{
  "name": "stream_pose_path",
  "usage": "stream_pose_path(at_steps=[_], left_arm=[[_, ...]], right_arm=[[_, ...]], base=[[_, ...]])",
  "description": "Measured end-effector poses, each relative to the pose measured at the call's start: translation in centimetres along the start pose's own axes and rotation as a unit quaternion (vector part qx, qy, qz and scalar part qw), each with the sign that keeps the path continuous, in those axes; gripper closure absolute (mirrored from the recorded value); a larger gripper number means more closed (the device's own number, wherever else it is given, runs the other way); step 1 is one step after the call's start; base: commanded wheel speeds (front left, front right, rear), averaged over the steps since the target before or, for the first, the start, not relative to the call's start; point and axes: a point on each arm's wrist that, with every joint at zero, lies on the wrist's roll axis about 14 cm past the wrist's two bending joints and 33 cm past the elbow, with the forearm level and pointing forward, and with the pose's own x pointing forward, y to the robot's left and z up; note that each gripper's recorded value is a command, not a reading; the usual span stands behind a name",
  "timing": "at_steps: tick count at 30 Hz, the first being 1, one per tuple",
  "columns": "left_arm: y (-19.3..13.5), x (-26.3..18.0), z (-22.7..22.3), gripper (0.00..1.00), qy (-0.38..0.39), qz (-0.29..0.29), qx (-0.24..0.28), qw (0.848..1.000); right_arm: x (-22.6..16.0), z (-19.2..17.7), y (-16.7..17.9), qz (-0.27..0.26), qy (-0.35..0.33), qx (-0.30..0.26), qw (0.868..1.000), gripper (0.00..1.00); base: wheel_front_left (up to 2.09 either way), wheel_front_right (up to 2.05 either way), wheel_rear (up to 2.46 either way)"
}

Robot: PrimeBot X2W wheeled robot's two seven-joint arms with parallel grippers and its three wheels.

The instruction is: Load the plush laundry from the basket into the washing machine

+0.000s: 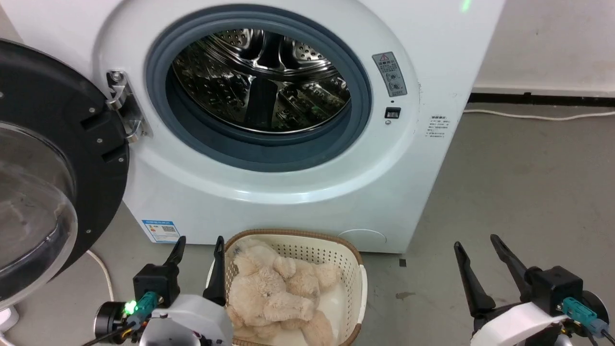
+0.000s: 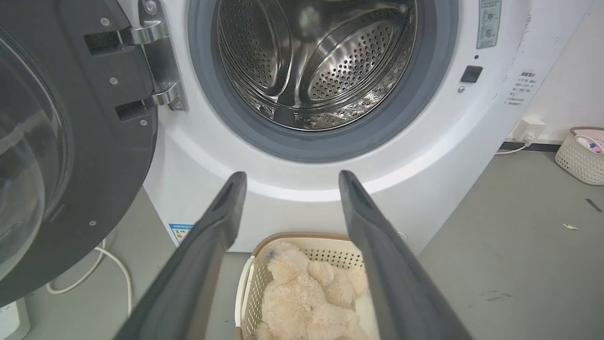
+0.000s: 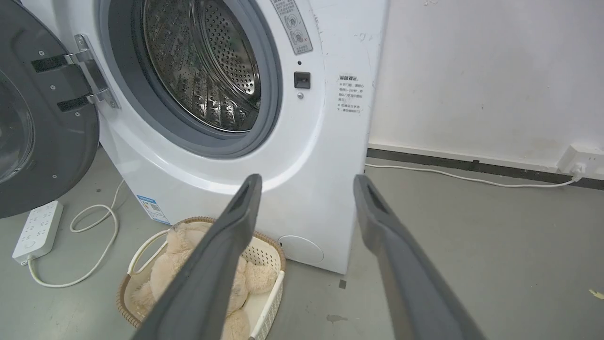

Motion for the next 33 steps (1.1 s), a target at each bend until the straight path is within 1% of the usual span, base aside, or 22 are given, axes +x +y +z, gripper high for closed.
stream_pose_path(at_steps=[14, 23, 26, 33], left_arm=[[-2.2, 3.3, -3.4, 0.0, 0.054, -0.046, -0.017, 0.997], [-4.2, 5.7, -6.0, 0.0, 0.09, -0.085, -0.02, 0.992], [-4.8, 6.4, -7.2, 0.0, 0.108, -0.099, -0.016, 0.989], [-6.9, 8.0, -11.1, 0.0, 0.174, -0.141, -0.009, 0.975]], right_arm=[[0.1, -1.8, -1.8, -0.029, 0.017, 0.024, 0.999, 0.0], [0.1, -3.1, -3.2, -0.052, 0.028, 0.041, 0.997, 0.0], [0.0, -3.6, -3.6, -0.06, 0.034, 0.046, 0.997, 0.0], [-0.1, -5.0, -5.1, -0.086, 0.048, 0.06, 0.993, 0.0]], base=[[0.0, 0.0, 0.0], [0.0, 0.0, 0.0], [0.0, 0.0, 0.0], [0.0, 0.0, 0.0]])
